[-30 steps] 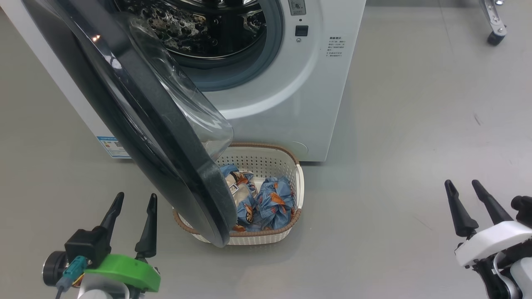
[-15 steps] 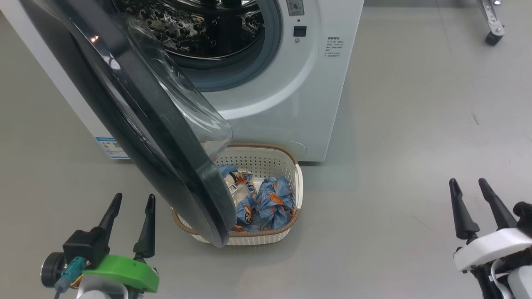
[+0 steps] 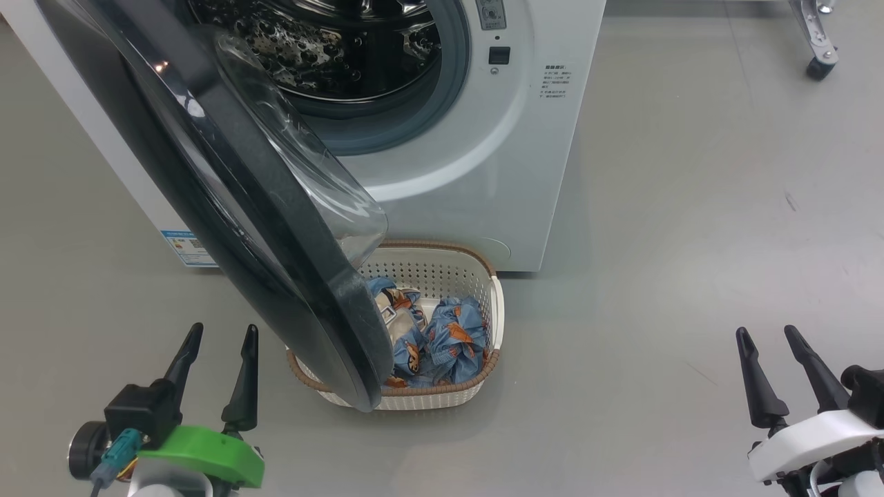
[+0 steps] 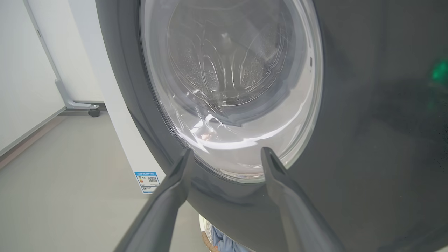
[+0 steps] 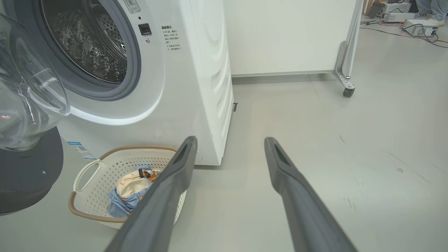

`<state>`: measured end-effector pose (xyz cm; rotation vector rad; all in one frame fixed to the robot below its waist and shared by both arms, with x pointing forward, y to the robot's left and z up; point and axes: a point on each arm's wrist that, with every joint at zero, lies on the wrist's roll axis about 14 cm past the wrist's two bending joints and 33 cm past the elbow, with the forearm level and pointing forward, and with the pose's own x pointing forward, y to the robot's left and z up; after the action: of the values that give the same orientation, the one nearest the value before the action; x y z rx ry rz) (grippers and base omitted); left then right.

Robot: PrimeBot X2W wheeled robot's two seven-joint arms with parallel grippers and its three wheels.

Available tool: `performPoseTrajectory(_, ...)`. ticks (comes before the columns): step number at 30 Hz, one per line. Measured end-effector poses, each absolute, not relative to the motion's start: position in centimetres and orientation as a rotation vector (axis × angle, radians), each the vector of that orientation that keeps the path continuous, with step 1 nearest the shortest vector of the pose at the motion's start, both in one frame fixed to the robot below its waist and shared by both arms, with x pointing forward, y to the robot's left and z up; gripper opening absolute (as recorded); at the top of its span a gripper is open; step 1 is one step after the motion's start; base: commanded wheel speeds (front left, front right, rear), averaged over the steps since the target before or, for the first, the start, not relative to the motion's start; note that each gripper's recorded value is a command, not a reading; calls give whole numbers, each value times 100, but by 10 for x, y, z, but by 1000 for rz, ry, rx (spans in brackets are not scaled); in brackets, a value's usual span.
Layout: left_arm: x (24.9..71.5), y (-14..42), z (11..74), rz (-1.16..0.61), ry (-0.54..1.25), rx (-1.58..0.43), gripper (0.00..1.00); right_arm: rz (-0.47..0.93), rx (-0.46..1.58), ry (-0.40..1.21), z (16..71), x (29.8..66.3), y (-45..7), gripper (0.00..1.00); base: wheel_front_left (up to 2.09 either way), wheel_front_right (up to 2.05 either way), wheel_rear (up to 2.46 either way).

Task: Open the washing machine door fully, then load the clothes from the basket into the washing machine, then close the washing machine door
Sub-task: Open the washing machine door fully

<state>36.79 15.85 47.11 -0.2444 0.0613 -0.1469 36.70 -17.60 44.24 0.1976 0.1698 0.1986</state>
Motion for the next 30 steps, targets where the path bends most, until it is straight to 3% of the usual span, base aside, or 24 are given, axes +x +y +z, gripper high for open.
performPoseTrajectory(5,368,161,472,-137,56,-248,100,198,195,160,445,366,-174,100,0,0,0)
performPoseTrajectory(6,368,161,473,-135,55,-249,91,200,193,158,445,366,-173,100,0,0,0)
performPoseTrajectory(7,369,162,474,-130,51,-253,45,202,193,157,445,366,-172,100,0,0,0)
performPoseTrajectory(8,369,162,474,-127,48,-258,16,203,191,156,445,366,-172,100,0,0,0)
performPoseTrajectory(9,369,162,475,-124,44,-263,0,203,191,155,446,366,-172,100,0,0,0)
performPoseTrajectory(23,376,183,527,-45,-133,-376,0,196,177,131,453,365,-173,100,0,0,0)
performPoseTrajectory(30,379,196,595,-45,-349,-378,0,196,174,110,459,366,-173,100,0,0,0)
